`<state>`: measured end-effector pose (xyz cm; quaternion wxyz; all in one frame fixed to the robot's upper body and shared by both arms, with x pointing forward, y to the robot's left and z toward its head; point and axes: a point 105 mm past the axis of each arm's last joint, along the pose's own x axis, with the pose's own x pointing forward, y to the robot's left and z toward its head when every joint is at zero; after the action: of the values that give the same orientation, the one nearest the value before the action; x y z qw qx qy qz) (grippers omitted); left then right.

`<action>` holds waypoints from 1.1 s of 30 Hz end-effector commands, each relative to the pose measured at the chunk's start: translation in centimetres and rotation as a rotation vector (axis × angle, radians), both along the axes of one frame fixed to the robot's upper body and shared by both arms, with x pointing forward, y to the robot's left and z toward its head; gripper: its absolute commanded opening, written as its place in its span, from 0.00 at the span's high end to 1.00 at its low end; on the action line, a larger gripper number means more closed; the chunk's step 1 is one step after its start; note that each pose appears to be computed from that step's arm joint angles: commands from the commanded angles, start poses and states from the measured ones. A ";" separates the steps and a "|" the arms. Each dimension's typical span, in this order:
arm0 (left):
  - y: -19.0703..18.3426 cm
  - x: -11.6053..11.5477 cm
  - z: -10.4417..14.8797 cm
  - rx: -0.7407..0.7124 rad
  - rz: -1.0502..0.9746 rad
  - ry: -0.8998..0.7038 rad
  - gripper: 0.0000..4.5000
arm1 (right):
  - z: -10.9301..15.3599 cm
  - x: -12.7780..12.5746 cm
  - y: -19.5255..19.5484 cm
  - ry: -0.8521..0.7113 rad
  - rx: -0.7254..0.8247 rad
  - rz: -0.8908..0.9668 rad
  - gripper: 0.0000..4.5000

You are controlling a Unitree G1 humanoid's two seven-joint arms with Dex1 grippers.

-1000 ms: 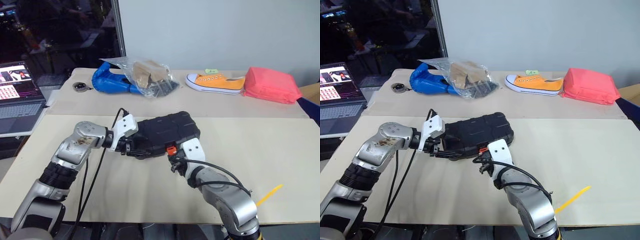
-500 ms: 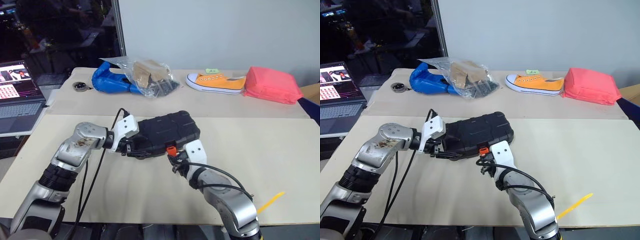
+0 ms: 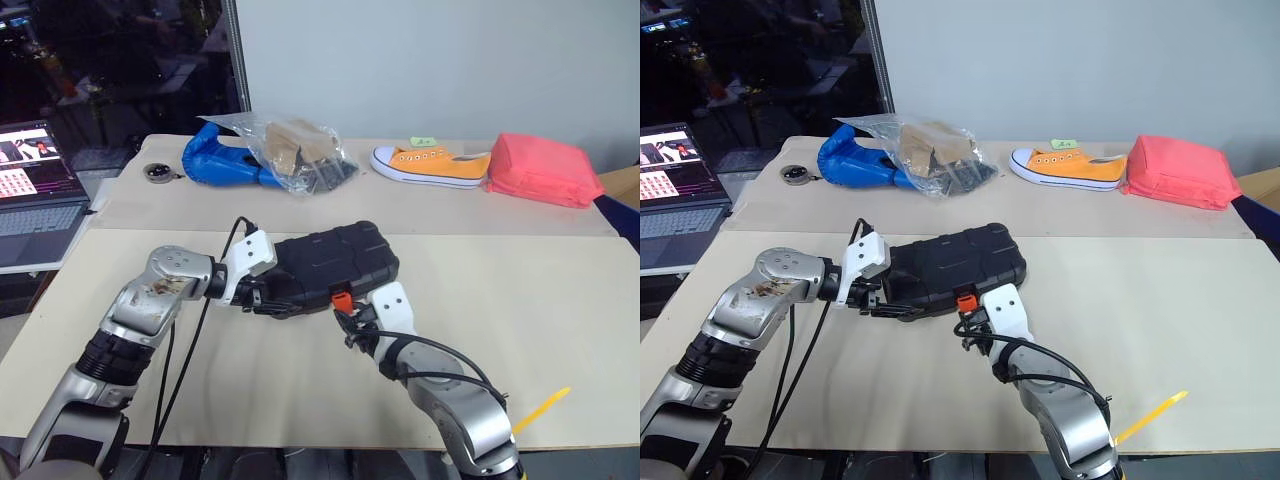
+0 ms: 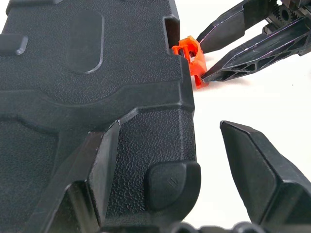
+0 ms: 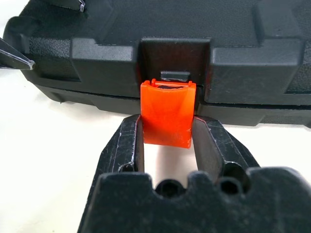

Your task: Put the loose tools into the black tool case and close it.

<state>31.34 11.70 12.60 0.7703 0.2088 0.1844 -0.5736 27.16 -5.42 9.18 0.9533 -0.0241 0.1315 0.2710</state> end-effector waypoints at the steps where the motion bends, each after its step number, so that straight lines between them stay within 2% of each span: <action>1: 0.5 -1.1 -4.0 0.070 0.029 0.161 0.22 | 3.4 -0.3 1.1 -0.125 0.098 0.056 0.74; 10: 0.4 -1.1 -4.0 0.069 0.031 0.157 0.22 | 3.7 -0.1 1.3 -0.145 0.116 0.053 0.74; 19: 0.3 -1.1 -4.1 0.066 0.033 0.157 0.22 | 2.3 1.2 1.5 -0.101 0.054 0.036 0.74; 21: 0.3 -1.1 -4.1 0.064 0.034 0.157 0.22 | 2.4 1.3 1.5 -0.105 0.039 0.048 0.52; 22: 0.3 -1.1 -4.1 0.063 0.035 0.157 0.22 | 2.4 1.2 1.3 -0.109 0.031 0.047 0.47; 25: 0.3 -1.0 -4.1 0.060 0.039 0.155 0.22 | 2.9 0.3 0.8 -0.107 0.041 0.077 0.24; 31: 0.2 -0.8 -4.1 0.054 0.044 0.152 0.22 | 3.4 -0.9 -1.0 -0.093 0.012 0.098 0.24; 32: 0.2 -0.8 -4.2 0.052 0.044 0.152 0.22 | 3.4 -1.1 -1.3 -0.084 0.010 0.105 0.36; 33: 0.2 -0.7 -4.2 0.051 0.043 0.150 0.22 | 3.3 -1.3 -1.6 -0.073 0.012 0.113 0.43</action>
<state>31.32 10.80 12.52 0.7721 0.1980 0.1749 -0.5779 26.37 -6.75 11.33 0.9424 -0.0429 0.1090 0.3133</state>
